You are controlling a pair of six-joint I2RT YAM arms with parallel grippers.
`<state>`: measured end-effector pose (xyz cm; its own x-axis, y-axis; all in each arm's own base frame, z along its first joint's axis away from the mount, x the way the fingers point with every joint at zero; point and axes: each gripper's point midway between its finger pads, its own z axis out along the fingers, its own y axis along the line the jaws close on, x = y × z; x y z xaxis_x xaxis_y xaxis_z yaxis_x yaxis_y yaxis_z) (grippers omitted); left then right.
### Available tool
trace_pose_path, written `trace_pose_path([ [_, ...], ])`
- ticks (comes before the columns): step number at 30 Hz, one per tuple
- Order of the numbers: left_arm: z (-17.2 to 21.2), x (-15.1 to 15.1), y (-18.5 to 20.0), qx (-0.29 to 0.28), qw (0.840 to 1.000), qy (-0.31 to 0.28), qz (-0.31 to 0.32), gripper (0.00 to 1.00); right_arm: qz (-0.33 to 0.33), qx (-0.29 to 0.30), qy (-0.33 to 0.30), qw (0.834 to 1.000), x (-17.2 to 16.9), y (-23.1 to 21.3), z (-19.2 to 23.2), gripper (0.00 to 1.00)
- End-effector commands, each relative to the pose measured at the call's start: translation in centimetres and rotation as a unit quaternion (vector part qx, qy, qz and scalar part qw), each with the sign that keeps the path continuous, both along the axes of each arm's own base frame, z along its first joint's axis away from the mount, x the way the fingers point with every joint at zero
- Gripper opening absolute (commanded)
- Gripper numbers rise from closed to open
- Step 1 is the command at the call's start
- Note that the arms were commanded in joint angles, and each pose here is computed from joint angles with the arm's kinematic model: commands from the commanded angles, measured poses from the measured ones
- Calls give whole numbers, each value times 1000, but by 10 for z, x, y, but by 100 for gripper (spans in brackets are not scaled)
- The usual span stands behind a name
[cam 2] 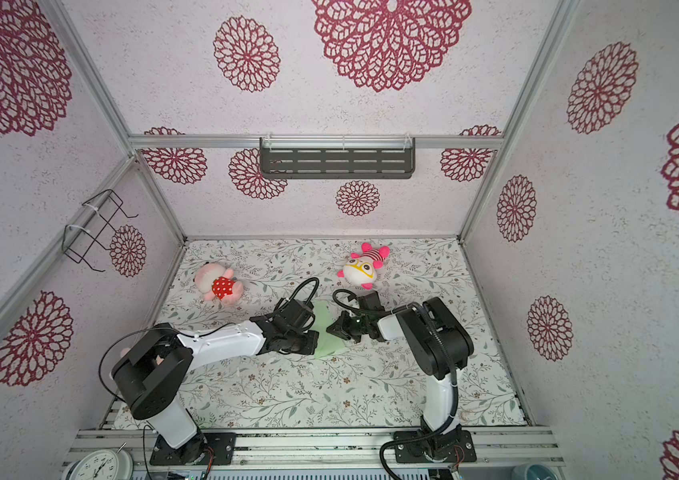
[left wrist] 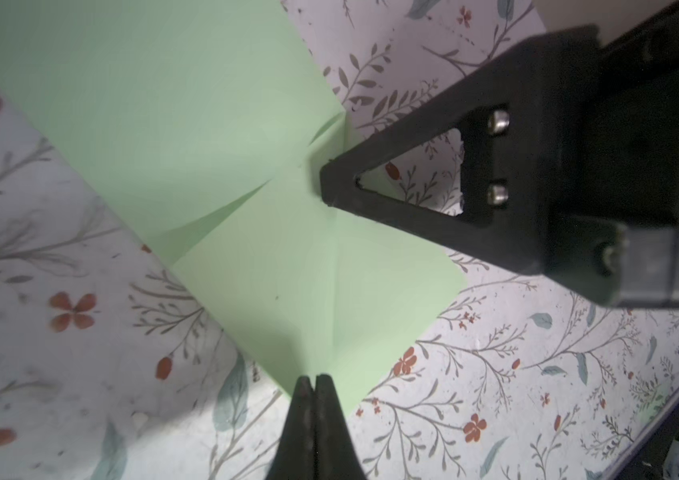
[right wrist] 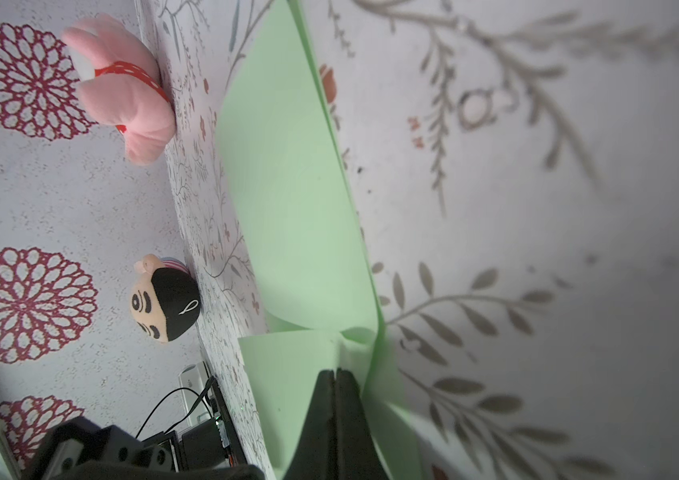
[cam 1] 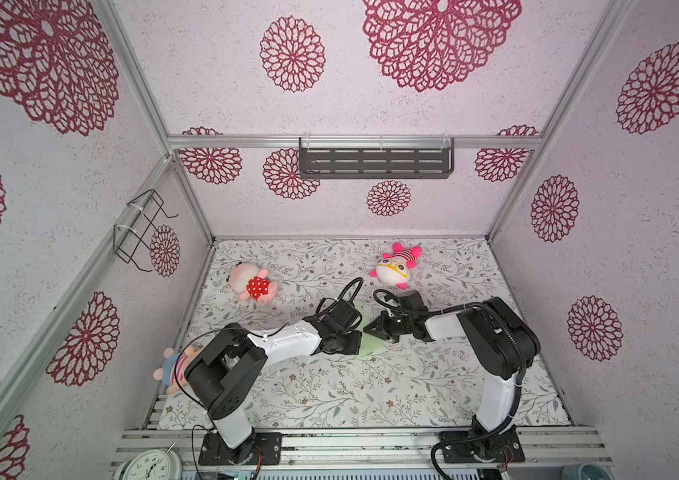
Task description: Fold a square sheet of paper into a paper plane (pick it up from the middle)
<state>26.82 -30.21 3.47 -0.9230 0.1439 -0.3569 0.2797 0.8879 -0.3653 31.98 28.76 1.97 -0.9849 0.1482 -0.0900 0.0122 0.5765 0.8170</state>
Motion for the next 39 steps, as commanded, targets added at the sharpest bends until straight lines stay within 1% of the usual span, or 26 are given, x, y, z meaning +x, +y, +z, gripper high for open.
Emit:
trace_pose_path([
  [1,0,0,-13,-23,1000,11,-10,0,-8,-61,49,997,-23,-19,-36,5],
  [5,-10,-6,-10,-16,999,28,-14,0,-7,-57,42,997,-21,-18,-32,5],
  [10,-27,-14,-1,7,999,48,-8,0,11,-42,9,999,-16,-12,-16,5],
  [13,-34,-16,3,17,998,56,-2,0,26,-23,-31,999,-12,-7,2,6],
  [18,-42,-20,8,26,998,65,2,0,56,30,-98,993,-13,5,39,8],
  [21,-42,-20,9,27,998,65,3,0,78,25,-98,992,-27,11,37,8],
  [26,-41,-19,8,26,998,63,3,0,91,28,-93,991,-43,20,32,8],
  [39,-41,-20,10,30,998,63,6,0,88,-4,-58,994,-45,21,-1,6],
])
